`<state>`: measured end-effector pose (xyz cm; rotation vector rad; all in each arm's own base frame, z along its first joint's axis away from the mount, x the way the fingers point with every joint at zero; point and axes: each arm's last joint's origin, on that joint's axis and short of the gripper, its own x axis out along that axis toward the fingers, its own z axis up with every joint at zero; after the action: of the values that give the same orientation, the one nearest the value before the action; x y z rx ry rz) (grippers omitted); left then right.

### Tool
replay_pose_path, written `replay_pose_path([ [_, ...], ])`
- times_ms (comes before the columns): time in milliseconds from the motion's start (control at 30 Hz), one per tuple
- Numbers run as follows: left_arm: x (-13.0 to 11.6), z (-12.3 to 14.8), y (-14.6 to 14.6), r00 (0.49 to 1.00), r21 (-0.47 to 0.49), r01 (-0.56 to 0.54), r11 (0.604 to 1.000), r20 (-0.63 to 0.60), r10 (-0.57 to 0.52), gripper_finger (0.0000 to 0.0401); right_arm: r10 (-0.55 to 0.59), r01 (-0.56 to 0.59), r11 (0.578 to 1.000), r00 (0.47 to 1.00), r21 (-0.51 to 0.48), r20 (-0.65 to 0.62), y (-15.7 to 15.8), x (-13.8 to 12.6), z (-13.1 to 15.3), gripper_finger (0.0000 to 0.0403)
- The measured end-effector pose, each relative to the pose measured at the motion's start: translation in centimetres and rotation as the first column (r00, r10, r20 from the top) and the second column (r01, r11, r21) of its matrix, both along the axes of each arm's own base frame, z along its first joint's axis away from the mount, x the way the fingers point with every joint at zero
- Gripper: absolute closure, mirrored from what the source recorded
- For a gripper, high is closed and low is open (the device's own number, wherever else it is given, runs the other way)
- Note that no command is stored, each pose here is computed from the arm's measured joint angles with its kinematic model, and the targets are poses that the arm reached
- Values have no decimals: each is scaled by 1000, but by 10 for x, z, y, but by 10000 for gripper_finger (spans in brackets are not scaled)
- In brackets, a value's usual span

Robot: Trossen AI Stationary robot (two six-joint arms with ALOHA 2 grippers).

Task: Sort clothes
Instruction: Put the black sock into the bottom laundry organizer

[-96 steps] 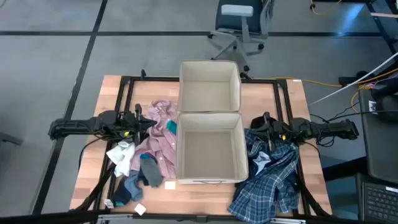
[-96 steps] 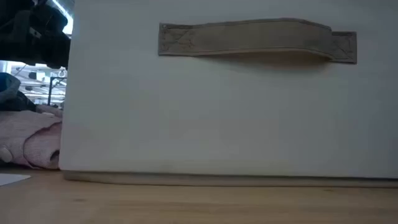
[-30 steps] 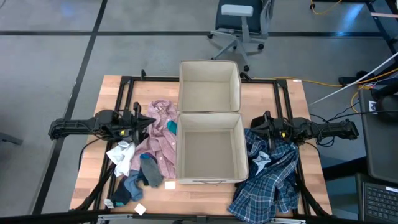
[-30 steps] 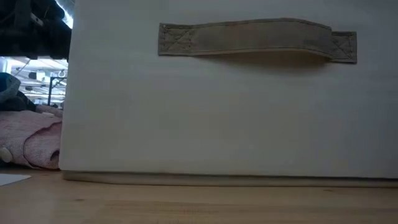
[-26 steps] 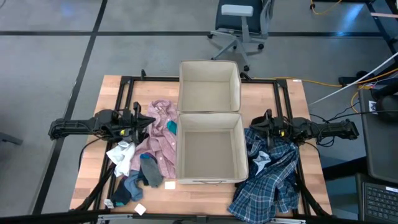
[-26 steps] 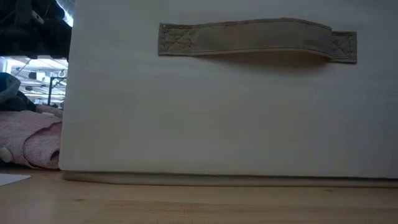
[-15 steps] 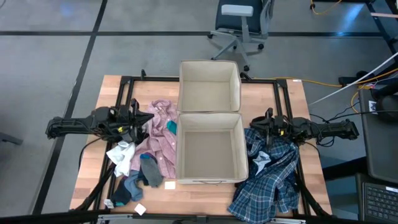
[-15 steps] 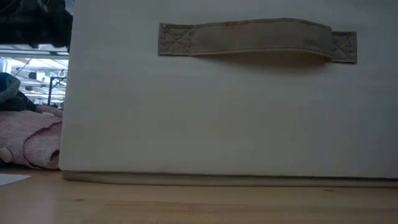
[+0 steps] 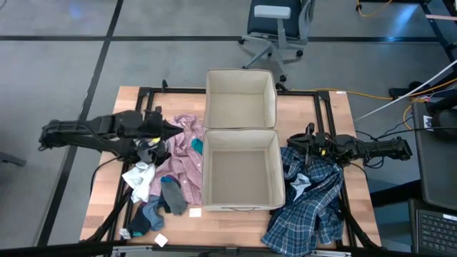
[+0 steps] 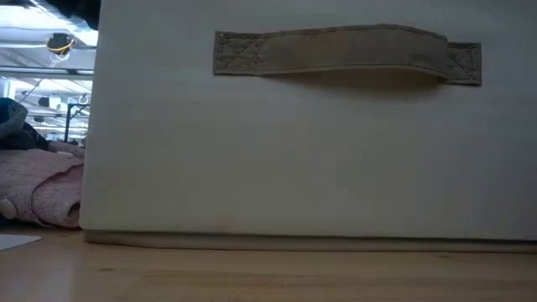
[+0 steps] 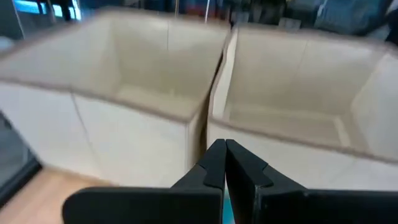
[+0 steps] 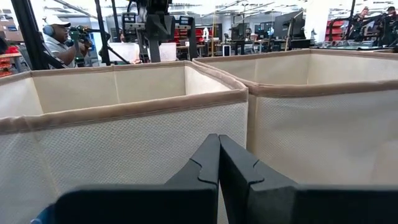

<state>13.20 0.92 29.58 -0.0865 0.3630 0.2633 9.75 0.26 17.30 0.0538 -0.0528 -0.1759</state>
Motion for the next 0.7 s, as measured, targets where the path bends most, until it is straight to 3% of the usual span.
replay_pose_path([
  [233, 7, 15, -1, 950, -119, -41, 992, -313, 2, 401, -1, 1, 1000, 1000, -27, -8, 0, 0, 0, 395],
  [433, 14, 6, -5, 880, -312, -88, 946, -470, -73, 401, -38, 38, 999, 999, -26, -9, -1, 0, 0, 395],
  [533, 15, -5, -7, 805, -360, -153, 920, -586, -96, 401, -36, 36, 999, 999, -25, -9, -1, 0, 0, 395],
  [700, 21, -23, -7, 648, -320, -301, 898, -760, -53, 401, -36, 36, 999, 999, -26, -10, -1, 0, 0, 395],
])
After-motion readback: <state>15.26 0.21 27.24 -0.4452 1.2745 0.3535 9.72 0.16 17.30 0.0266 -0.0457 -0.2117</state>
